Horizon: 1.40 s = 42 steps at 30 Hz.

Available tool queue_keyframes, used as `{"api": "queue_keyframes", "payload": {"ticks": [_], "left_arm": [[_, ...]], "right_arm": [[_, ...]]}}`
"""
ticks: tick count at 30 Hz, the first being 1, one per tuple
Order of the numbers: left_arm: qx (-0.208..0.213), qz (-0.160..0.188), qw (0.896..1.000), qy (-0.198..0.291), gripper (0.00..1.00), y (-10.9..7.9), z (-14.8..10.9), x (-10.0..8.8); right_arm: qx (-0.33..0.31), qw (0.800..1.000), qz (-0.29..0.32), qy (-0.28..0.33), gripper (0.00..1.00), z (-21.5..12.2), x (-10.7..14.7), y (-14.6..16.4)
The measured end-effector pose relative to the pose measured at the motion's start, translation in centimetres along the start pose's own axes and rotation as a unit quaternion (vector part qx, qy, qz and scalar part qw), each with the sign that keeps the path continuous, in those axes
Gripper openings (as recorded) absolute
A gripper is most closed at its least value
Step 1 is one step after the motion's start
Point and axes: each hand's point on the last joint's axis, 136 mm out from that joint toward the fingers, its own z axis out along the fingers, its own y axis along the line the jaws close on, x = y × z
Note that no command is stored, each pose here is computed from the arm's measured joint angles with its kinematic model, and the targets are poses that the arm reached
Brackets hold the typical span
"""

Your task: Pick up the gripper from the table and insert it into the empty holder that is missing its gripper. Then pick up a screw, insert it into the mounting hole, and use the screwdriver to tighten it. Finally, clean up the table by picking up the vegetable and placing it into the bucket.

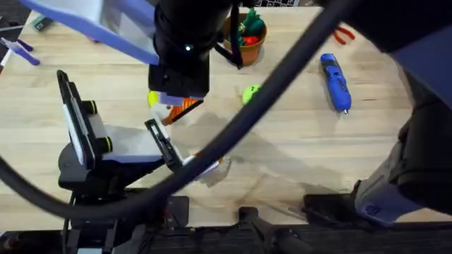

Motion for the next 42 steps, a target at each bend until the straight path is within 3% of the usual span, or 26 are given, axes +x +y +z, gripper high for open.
{"api": "queue_keyframes", "payload": {"ticks": [11, 42], "left_arm": [[0.0, 0.0, 1.0, 0.0, 0.985, 0.0, 0.0, 0.0], [0.0, -0.004, 1.0, 0.0, 0.985, 0.0, 0.0, 0.0]], "right_arm": [[-0.017, 0.999, -0.024, 0.011, 0.006, 2.5, -0.3, 0.0], [-0.03, 0.999, -0.025, 0.031, 0.006, 4.2, 0.1, 0.2]]}}
